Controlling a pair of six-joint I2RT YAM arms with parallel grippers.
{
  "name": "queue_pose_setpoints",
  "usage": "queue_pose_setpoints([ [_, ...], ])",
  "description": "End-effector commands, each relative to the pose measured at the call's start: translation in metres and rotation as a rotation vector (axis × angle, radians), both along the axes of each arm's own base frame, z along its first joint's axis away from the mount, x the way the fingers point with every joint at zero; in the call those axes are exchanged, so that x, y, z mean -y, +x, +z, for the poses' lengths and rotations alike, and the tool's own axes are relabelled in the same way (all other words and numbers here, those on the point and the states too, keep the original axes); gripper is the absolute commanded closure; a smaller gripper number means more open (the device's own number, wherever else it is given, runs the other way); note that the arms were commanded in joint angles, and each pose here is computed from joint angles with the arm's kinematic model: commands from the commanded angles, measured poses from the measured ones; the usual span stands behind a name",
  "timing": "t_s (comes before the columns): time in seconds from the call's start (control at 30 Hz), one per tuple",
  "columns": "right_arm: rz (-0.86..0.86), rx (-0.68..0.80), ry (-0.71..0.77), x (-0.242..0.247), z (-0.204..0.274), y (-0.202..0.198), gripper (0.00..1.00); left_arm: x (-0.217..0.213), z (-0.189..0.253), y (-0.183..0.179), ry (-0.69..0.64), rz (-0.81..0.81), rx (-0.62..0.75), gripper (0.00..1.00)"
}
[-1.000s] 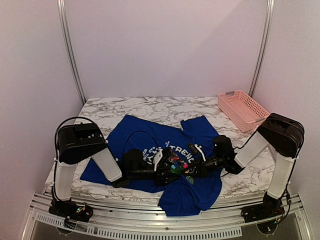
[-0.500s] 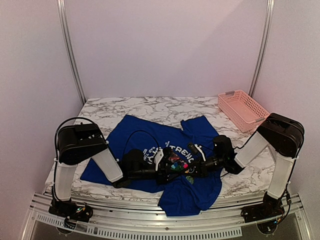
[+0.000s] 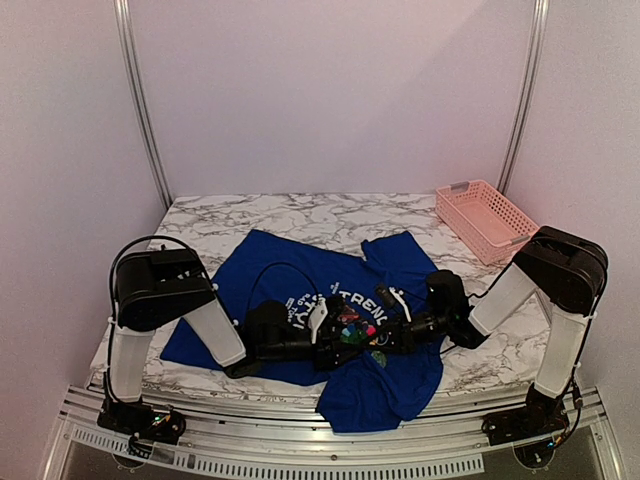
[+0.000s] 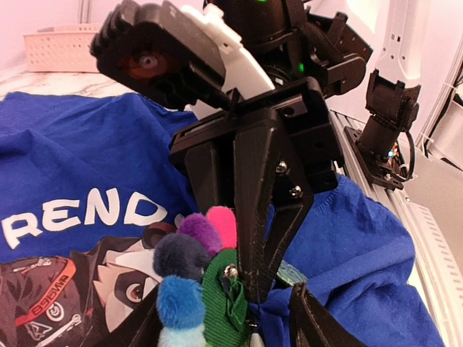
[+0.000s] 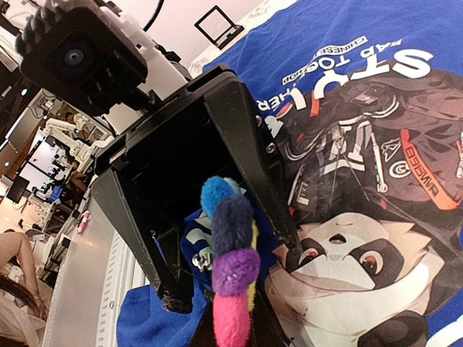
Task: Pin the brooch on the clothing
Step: Pin the clothing with brooches onto the flattened clothing.
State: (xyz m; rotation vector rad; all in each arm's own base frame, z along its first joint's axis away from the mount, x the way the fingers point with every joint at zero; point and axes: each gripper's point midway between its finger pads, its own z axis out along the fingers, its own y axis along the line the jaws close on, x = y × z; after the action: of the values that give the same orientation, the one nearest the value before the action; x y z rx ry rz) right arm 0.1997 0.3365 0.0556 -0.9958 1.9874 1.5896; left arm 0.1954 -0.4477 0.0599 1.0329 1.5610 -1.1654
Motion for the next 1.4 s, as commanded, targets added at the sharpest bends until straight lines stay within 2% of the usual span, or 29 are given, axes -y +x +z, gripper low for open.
queue_pose_setpoints([
  [0.0, -0.015, -0.008, -0.003, 0.001, -0.005, 0.003, 1.00, 0.001, 0.005, -0.004, -0.007, 0.017, 0.017, 0.47],
  [0.23, -0.013, -0.009, -0.003, 0.002, -0.006, 0.002, 1.00, -0.003, 0.006, -0.002, -0.008, 0.040, 0.014, 0.61],
  [0.5, -0.013, -0.009, -0.003, 0.002, -0.006, 0.002, 1.00, -0.006, 0.007, -0.003, -0.009, 0.043, 0.009, 0.64],
  [0.6, -0.014, -0.009, -0.003, 0.001, -0.006, 0.003, 1.00, -0.005, 0.009, -0.003, -0.016, 0.035, 0.007, 0.61],
  [0.73, -0.014, -0.011, -0.004, 0.001, -0.007, 0.003, 1.00, -0.002, 0.014, -0.001, -0.035, 0.026, 0.006, 0.46],
  [0.9, -0.011, -0.010, -0.002, 0.001, -0.007, 0.002, 1.00, 0.001, 0.016, 0.000, -0.039, 0.030, 0.010, 0.45],
  [1.37, -0.009, -0.009, 0.000, 0.001, -0.006, 0.001, 1.00, -0.005, 0.021, 0.010, -0.054, 0.095, 0.008, 0.63],
])
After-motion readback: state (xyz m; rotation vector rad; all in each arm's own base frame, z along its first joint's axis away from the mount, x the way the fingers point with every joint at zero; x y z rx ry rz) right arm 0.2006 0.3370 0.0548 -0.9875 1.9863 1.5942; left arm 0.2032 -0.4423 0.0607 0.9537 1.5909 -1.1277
